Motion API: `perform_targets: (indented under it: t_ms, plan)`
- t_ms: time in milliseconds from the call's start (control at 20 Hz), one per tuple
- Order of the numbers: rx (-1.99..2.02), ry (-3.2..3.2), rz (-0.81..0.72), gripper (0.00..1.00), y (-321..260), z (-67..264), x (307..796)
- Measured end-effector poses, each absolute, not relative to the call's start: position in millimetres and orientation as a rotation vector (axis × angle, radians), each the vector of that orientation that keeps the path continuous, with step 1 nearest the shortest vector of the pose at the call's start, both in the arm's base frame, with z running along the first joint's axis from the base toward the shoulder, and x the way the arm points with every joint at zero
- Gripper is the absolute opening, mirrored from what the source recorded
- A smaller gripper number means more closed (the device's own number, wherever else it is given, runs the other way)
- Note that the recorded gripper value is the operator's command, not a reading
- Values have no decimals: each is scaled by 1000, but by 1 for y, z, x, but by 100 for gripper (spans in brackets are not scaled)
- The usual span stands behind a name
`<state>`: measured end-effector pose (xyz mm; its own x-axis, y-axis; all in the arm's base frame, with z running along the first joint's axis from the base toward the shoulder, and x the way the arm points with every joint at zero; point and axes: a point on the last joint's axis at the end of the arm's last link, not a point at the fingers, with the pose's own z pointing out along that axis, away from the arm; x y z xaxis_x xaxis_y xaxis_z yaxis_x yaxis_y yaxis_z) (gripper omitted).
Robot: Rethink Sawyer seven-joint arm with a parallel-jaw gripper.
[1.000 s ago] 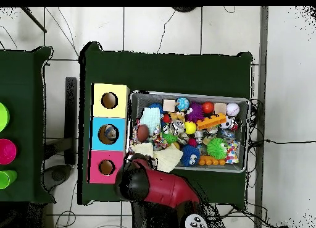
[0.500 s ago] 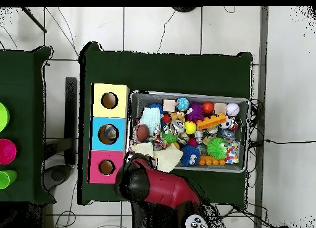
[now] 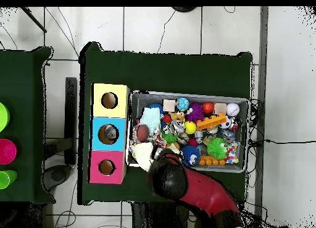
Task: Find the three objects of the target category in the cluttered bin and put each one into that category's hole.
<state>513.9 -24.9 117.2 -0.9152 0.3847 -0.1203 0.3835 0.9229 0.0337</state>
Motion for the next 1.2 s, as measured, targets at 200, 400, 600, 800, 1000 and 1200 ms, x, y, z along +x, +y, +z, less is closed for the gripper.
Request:
perform_targets:
  t_ms: [200,400,600,800,1000,1200]
  plan:
    - [672,2954,13,100,-76,114,512]
    - [701,2978,17,100,-122,102,512]
    - [691,3003,30,100,-152,88,516]
    - [654,3021,64,100,-186,61,527]
    - [601,3024,89,100,-205,36,537]
    - [550,3022,107,100,-214,16,547]
